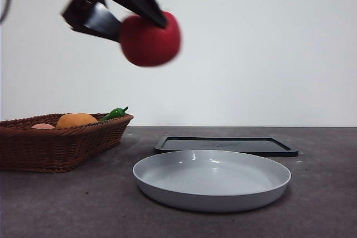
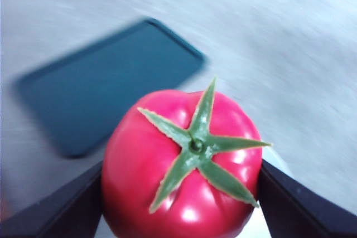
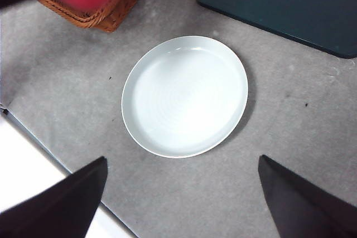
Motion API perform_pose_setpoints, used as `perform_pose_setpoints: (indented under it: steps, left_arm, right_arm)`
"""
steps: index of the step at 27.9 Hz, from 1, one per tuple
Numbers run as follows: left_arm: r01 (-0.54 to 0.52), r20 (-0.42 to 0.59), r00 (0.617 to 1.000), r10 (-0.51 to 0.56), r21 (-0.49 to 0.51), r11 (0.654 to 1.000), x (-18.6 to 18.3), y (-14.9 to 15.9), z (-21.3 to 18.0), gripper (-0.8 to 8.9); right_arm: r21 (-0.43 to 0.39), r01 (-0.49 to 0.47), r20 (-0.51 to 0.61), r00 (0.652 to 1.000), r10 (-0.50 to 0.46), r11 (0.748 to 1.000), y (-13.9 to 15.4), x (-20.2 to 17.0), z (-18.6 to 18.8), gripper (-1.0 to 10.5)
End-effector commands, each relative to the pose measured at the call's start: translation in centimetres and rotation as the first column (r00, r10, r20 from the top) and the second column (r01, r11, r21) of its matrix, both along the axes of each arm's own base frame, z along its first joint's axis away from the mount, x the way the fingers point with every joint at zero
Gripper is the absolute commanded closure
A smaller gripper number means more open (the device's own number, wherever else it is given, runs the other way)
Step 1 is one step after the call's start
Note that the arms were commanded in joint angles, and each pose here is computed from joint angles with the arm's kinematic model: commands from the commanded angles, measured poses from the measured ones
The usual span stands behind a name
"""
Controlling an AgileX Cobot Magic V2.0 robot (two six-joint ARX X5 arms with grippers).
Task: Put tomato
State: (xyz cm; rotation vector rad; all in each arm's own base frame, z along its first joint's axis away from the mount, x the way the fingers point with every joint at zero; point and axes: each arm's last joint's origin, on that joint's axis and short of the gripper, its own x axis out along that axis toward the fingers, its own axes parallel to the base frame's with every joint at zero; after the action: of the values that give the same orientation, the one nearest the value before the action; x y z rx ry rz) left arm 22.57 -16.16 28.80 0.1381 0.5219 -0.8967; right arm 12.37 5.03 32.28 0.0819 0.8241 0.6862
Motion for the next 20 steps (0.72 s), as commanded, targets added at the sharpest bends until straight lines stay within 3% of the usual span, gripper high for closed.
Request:
perform_pose_setpoints:
  steps: [1,11,20]
  left_arm:
    - [0.053,-0.012,0.999,-0.053,0.004,0.999,0.3,-2.1,-0.8,4.74]
    - [0.169,-0.123,0.980,-0.158,0.083,0.982,1.3,-7.8,-7.8,4.74]
    - [0.179,-0.183,0.971,-0.153,0.132,0.975,2.3,-8.8,-11.5,4.73]
  right_arm:
    - [0.008,-0.004,0.016,1.000,0.004,1.000,0.1,0.1,0.5,5.2]
    - [0.008,-0.003,0.015,1.000,0.003,1.000,0.1,0.1,0.5,5.2]
    - [0.006,-0.003,0.006,1.000,0.003,1.000,0.1,0.0,0.5,5.2]
